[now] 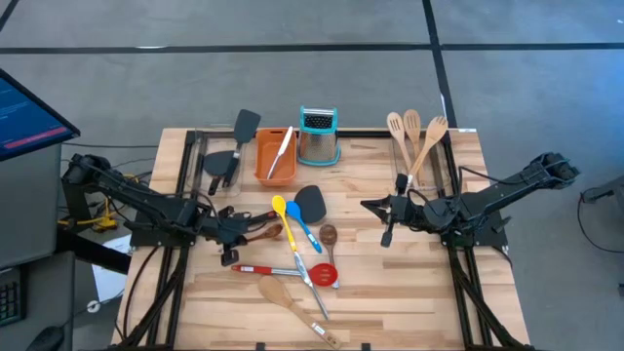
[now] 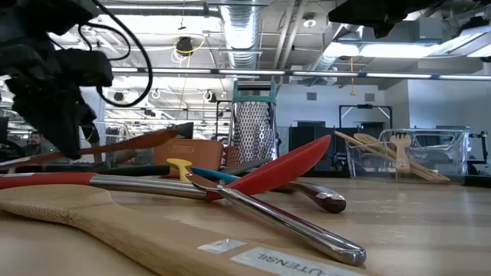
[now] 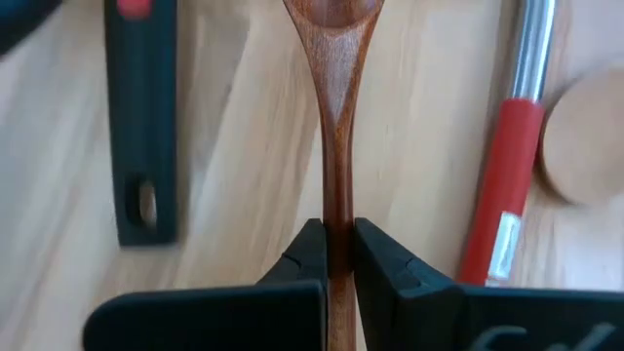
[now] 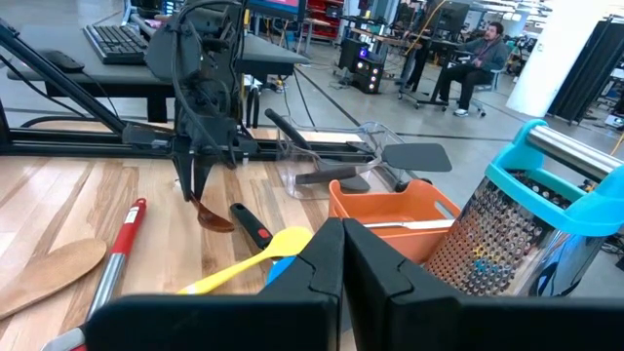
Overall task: Pick & Place Kitchen Items
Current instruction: Put the left dark brown wooden spoon into the right transparent bin
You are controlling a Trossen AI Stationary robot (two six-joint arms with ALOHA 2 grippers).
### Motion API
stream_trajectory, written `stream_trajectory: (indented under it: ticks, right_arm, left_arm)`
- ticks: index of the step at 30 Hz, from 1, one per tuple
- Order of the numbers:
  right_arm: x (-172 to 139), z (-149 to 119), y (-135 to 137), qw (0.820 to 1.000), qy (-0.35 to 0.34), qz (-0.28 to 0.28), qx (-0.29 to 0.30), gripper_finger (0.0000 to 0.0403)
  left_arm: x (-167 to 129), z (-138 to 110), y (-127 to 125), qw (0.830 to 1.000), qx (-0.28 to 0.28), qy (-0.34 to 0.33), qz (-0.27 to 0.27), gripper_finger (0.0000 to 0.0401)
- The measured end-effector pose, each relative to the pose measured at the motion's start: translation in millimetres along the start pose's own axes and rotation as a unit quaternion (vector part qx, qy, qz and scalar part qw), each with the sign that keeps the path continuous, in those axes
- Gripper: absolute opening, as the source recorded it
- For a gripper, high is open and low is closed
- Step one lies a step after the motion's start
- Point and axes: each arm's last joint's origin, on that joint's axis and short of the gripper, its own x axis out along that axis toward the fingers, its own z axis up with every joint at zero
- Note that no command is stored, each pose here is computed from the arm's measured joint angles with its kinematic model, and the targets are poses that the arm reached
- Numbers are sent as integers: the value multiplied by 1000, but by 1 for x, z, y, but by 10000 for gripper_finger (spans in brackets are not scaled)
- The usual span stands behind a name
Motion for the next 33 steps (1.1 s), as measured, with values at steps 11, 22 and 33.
stream_trajectory:
  ticks: [11,22,33]
  right_arm:
    - [0,3,0,1000,-15,0,13,0]
    - [14,2,-15,997,-15,-46,64,0]
    - [65,-1,-20,989,-117,-36,88,0]
  left_arm:
    - [-4,25,-5,982,41,-172,71,1]
    - [-33,78,4,882,84,-410,215,1]
    - [-28,134,7,867,111,-389,291,1]
